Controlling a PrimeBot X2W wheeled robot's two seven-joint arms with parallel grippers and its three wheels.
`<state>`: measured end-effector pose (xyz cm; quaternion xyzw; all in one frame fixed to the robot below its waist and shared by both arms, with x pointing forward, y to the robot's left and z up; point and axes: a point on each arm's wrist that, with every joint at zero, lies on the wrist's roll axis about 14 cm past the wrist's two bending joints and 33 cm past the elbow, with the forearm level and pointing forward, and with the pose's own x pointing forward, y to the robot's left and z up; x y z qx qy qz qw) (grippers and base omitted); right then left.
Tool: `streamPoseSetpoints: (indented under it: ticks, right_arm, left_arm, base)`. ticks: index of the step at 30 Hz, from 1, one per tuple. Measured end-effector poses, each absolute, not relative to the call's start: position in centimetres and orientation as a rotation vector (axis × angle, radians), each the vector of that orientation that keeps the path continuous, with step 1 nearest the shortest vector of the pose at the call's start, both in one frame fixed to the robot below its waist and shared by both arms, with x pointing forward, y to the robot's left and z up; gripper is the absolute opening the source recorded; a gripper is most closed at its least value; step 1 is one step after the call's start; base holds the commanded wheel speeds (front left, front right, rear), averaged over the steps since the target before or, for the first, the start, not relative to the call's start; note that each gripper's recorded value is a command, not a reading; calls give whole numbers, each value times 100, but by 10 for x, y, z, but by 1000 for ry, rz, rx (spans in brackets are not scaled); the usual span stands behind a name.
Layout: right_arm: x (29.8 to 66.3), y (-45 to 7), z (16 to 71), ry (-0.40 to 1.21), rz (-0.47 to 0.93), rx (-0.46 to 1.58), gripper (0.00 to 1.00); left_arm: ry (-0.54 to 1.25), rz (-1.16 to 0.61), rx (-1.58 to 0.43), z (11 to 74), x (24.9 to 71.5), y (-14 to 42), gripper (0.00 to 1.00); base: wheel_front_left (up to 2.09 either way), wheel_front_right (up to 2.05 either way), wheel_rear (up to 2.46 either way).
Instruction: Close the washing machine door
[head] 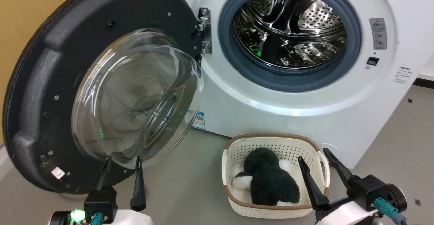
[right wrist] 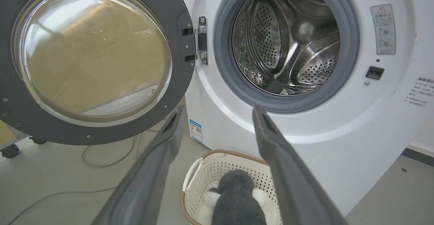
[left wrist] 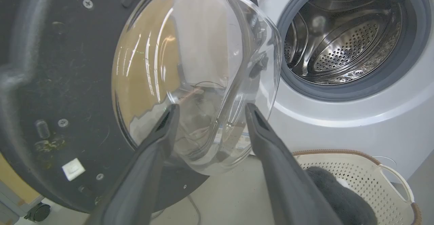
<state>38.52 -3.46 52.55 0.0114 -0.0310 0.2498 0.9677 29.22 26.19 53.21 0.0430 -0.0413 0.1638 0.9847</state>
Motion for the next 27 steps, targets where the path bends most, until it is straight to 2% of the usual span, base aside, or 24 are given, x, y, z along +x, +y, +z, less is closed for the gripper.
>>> streamPoseSetpoints:
  ticks: [27]
  right_arm:
    - [382, 34, 529, -97, 723, 50, 100]
  left_arm:
    - [-113, 506, 110, 535, 246, 294, 100]
  base:
    - [0, 0, 0]
